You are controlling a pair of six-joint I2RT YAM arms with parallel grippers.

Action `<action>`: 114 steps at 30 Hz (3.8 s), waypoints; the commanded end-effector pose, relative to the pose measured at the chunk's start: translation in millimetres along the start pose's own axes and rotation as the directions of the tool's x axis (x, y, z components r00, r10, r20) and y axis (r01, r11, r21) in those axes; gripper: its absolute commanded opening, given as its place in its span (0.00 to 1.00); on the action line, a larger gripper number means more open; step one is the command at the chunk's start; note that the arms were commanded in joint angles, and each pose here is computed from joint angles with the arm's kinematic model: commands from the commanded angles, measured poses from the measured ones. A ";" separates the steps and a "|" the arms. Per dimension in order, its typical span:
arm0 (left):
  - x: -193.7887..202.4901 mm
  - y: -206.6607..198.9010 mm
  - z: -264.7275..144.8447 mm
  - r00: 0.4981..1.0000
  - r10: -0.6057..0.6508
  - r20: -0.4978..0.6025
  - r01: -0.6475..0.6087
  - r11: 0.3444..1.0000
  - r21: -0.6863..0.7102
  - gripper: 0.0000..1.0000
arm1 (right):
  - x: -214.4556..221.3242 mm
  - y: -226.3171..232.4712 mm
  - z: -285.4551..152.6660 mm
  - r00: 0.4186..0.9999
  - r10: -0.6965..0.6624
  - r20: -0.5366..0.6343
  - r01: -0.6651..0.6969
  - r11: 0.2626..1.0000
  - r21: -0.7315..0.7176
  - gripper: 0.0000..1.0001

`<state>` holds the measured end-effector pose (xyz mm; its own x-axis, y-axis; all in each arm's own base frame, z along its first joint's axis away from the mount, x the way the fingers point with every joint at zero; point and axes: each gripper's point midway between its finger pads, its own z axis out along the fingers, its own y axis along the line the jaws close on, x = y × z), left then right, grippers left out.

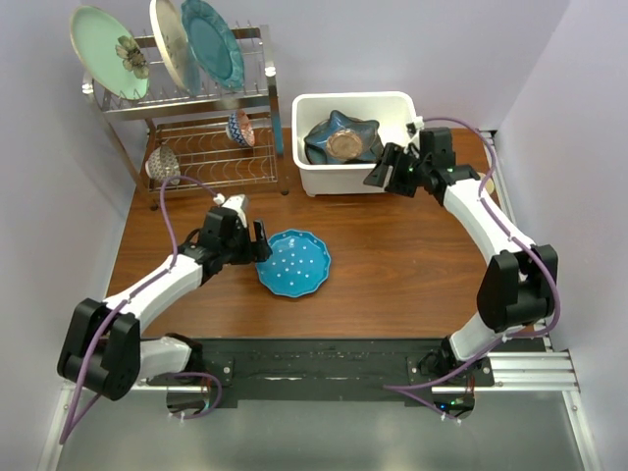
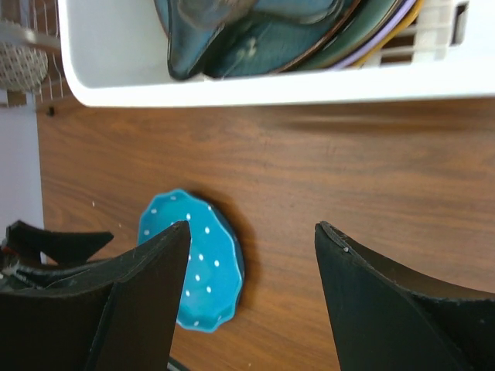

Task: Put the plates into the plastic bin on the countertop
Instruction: Pick up the plate at the center of the board, then place the plate in the plastic bin.

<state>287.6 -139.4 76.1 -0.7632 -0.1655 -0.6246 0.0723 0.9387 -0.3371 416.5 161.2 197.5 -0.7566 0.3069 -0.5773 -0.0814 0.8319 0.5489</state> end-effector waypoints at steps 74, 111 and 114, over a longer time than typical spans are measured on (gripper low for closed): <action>-13.7 -33.5 -3.1 0.993 -0.119 0.021 0.111 0.965 0.236 0.00 | 213.0 24.1 46.4 0.897 0.018 -0.442 -0.206 0.901 -0.381 0.67; -30.2 -68.0 -10.1 0.989 -0.147 0.024 0.122 0.889 0.441 0.00 | 209.5 68.4 27.9 0.879 -0.008 -0.477 -0.288 0.789 -0.543 0.00; -29.1 -66.9 -9.7 0.990 -0.140 0.024 0.116 0.892 0.437 0.00 | 209.3 69.0 27.1 0.880 -0.007 -0.474 -0.286 0.789 -0.543 0.00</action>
<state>287.8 -174.6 84.8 -0.7953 -0.2823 -0.5364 0.1418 0.7737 -0.6175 277.0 285.8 76.3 -0.9776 0.0895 -0.1905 -0.1397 0.4013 0.9053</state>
